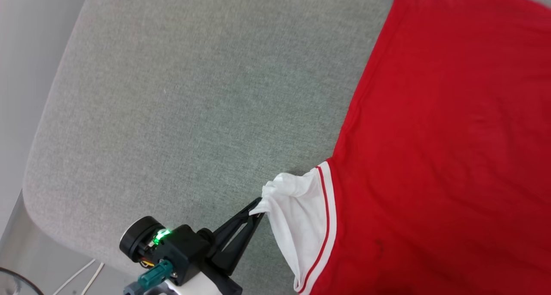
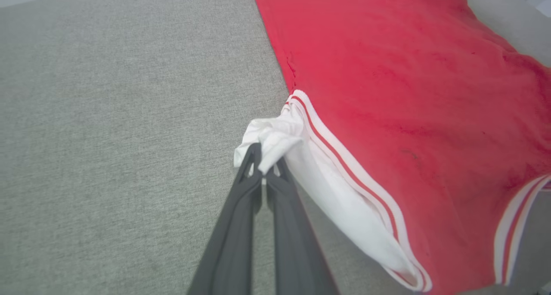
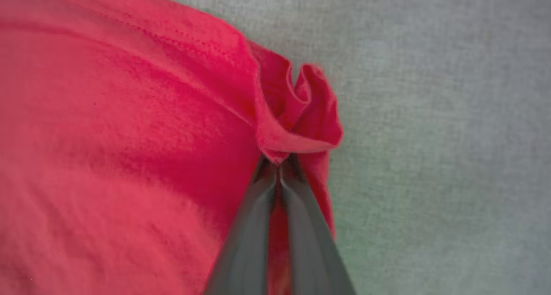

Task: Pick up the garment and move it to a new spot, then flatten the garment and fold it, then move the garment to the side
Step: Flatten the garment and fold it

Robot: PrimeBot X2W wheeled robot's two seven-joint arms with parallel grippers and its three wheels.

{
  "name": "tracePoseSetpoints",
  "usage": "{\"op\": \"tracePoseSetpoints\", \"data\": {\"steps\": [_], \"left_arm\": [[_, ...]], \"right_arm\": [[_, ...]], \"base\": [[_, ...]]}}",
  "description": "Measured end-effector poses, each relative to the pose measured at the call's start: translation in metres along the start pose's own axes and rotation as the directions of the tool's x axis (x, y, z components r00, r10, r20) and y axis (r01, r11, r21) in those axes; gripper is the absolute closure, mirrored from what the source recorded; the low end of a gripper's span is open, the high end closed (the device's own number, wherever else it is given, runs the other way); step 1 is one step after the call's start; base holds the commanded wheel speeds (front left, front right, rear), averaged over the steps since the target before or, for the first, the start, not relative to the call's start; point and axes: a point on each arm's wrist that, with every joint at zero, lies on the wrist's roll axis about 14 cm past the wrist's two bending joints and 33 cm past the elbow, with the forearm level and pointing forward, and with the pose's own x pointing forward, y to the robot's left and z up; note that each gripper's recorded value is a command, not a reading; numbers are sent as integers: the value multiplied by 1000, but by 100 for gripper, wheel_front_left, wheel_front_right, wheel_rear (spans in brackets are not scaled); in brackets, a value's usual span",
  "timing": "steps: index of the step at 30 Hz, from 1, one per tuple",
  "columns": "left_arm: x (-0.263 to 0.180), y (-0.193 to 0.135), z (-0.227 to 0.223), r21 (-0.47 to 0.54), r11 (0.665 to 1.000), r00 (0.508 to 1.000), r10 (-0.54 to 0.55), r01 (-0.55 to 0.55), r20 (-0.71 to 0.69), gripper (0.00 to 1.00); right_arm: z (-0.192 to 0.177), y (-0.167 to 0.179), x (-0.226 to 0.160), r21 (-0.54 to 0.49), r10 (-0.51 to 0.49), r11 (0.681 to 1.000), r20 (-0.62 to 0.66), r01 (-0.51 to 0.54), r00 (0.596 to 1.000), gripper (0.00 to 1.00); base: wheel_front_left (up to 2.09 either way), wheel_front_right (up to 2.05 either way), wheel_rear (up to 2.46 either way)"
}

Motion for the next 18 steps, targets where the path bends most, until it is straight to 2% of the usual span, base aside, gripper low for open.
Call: {"op": "tracePoseSetpoints", "data": {"steps": [9, 18], "left_arm": [[-14, -1, 22, 33, 999, 996, -12, 9, 85, 100], [-23, -6, 33, -23, 1000, 987, -15, 19, 158, 100]], "right_arm": [[-59, -24, -47, 34, -16, 999, 4, 16, 1000, 100], [-144, -49, -103, 114, -24, 993, 29, 20, 999, 100]], "base": [[0, 0, 0], [0, 0, 0]]}}
